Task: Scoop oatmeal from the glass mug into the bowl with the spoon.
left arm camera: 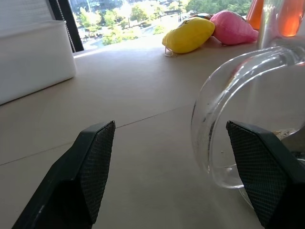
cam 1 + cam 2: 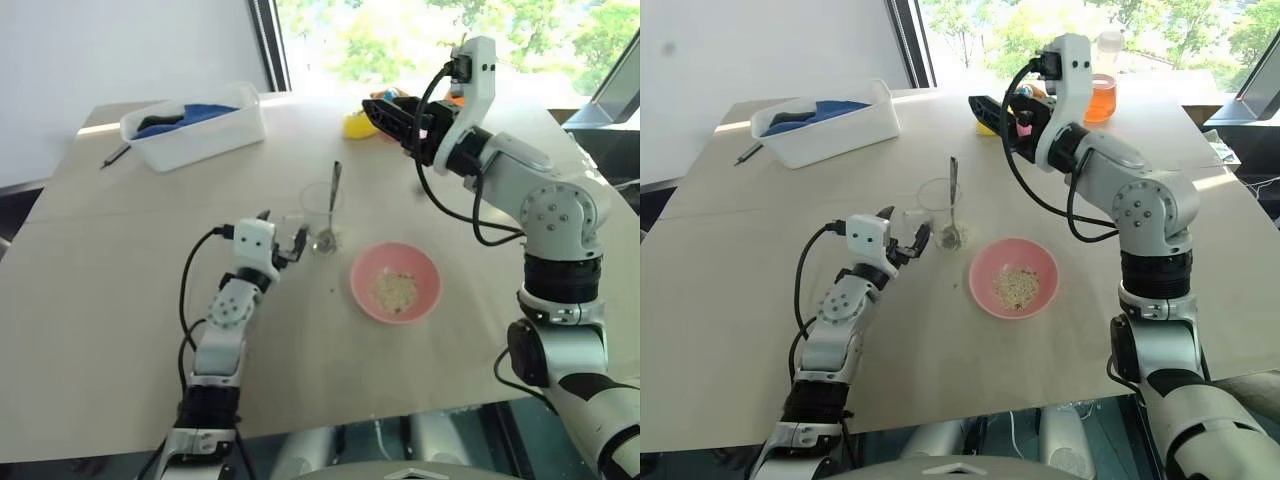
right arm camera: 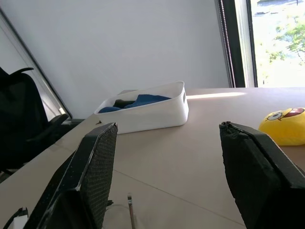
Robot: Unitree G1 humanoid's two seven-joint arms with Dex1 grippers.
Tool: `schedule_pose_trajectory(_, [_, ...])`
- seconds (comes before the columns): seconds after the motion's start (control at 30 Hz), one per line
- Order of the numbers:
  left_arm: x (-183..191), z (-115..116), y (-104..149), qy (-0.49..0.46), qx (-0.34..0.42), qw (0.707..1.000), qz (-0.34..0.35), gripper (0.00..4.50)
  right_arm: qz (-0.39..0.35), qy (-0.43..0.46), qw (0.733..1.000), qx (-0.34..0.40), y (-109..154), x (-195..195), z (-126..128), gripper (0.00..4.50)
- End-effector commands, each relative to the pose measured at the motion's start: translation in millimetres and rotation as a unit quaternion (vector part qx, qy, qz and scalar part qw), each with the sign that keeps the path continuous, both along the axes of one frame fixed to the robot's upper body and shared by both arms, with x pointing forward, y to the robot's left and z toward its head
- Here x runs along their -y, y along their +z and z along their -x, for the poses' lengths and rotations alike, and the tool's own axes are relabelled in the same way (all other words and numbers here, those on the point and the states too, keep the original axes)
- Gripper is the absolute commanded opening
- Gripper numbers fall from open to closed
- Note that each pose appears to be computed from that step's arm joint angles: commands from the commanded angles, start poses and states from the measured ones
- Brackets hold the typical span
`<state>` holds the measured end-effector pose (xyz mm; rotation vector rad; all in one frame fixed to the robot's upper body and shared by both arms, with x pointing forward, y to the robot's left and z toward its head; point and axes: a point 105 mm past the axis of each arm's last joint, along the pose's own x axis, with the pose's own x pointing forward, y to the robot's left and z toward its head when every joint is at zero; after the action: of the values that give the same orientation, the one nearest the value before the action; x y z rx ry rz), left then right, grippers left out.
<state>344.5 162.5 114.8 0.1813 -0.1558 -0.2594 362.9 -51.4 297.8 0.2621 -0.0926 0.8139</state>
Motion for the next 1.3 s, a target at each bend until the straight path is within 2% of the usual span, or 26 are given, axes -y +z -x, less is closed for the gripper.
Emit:
schedule_pose_trajectory(0.03, [5.0,11.3,24.0,-0.029,0.035,0.999,-0.005,3.92,-0.011,0.008,0.999,0.041,19.5,9.4,8.9,3.42])
schedule_pose_trajectory(0.23, [-1.6,24.8,29.8,-0.045,0.024,0.999,-0.016,3.92,-0.002,0.007,0.999,0.035,12.8,20.5,9.9,3.42])
schedule_pose_trajectory(0.43, [-3.3,39.1,19.1,-0.076,-0.013,0.997,-0.025,3.92,0.005,0.002,1.0,0.024,5.1,28.0,10.0,3.42])
schedule_pose_trajectory(0.63, [-3.5,54.7,21.1,-0.09,-0.008,0.995,-0.035,3.92,0.023,-0.002,1.0,0.019,-10.6,45.0,18.3,3.42])
schedule_pose_trajectory(0.73, [-3.8,69.3,21.5,-0.101,-0.016,0.995,-0.019,3.92,0.052,-0.023,0.998,-0.002,-32.6,71.0,20.0,3.42])
schedule_pose_trajectory(0.87, [-11.4,91.1,16.8,-0.094,-0.05,0.994,0.015,3.92,0.11,-0.031,0.993,-0.025,-77.2,117.3,32.6,3.42])
schedule_pose_trajectory(0.97, [-19.8,104.8,8.9,-0.081,-0.078,0.994,0.01,3.92,0.128,-0.039,0.989,-0.06,-113.3,146.8,46.7,3.42])
schedule_pose_trajectory(1.07, [-22.8,115.0,-0.1,-0.077,-0.102,0.992,0.002,3.92,0.157,-0.054,0.984,-0.072,-137.6,164.7,58.1,3.42])
schedule_pose_trajectory(1.13, [-27.2,121.4,-8.0,-0.074,-0.118,0.99,0.0,3.92,0.18,-0.042,0.98,-0.067,-151.9,170.7,74.3,3.42])
schedule_pose_trajectory(1.23, [-31.0,127.4,-19.7,-0.078,-0.138,0.987,0.001,3.92,0.174,-0.016,0.983,-0.059,-165.9,172.7,98.6,3.42])
schedule_pose_trajectory(1.3, [-31.3,128.6,-24.4,-0.08,-0.144,0.986,-0.001,3.92,0.176,-0.024,0.983,-0.05,-172.8,177.5,102.8,3.42])
